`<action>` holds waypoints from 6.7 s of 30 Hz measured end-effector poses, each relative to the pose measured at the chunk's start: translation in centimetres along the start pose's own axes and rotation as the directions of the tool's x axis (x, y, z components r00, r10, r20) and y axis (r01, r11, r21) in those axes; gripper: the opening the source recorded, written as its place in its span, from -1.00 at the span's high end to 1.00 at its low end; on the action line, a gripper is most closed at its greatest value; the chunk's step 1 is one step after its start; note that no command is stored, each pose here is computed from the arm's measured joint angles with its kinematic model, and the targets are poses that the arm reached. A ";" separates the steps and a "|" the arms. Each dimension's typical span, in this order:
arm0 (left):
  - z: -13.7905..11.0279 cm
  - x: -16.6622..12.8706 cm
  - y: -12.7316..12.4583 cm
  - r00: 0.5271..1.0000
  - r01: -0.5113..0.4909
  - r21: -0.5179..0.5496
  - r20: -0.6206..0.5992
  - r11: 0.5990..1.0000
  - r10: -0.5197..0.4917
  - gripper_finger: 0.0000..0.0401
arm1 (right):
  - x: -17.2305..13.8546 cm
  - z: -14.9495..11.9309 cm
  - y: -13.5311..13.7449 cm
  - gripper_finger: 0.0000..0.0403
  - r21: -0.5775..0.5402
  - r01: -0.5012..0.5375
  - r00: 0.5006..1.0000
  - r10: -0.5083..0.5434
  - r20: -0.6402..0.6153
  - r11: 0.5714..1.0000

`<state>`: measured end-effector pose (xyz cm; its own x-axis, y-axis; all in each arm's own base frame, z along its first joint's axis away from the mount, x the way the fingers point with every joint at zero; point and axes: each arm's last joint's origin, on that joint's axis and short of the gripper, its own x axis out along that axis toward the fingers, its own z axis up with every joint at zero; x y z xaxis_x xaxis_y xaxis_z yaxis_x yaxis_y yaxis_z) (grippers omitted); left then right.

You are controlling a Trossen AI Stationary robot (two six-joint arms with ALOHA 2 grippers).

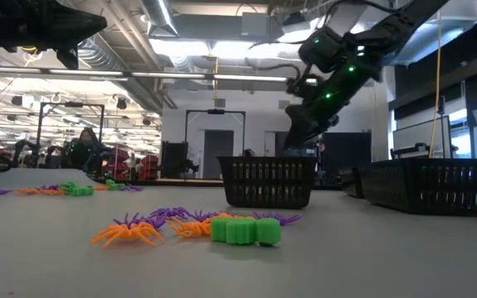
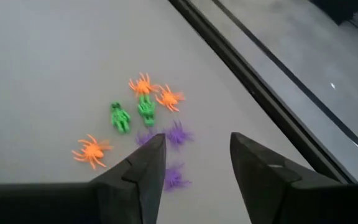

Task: Sort Halloween decoration
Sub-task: Put the purple spider toy into the top bin

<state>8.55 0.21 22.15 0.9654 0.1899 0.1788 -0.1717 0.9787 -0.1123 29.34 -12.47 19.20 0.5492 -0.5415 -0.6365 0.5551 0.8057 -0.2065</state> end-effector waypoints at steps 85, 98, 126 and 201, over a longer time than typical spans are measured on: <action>0.0 0.0 0.0 1.000 0.000 0.000 0.000 1.000 0.000 1.00 | 6.5 -3.8 -2.0 0.96 0.030 -0.090 0.966 0.095 -0.242 0.995; 0.0 0.0 0.0 1.000 -0.001 0.000 0.000 1.000 0.001 1.00 | 6.0 -2.1 -1.2 1.00 -0.001 -0.091 0.970 0.088 -0.227 0.996; 0.0 0.0 0.0 1.000 -0.001 0.000 0.001 1.000 0.001 1.00 | -11.6 -6.3 -4.9 1.00 0.219 0.099 0.995 -0.095 -0.027 0.971; 0.0 0.0 0.0 1.000 -0.001 -0.001 0.003 1.000 0.001 1.00 | 10.3 0.3 -1.4 0.36 0.016 -0.162 0.941 0.160 -0.298 0.987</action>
<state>8.55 0.21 22.18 0.9646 0.1909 0.1817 -0.1724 0.9785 -0.1131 34.45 -19.25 13.13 0.4191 -0.3094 -0.8536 0.4684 0.8791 -0.0886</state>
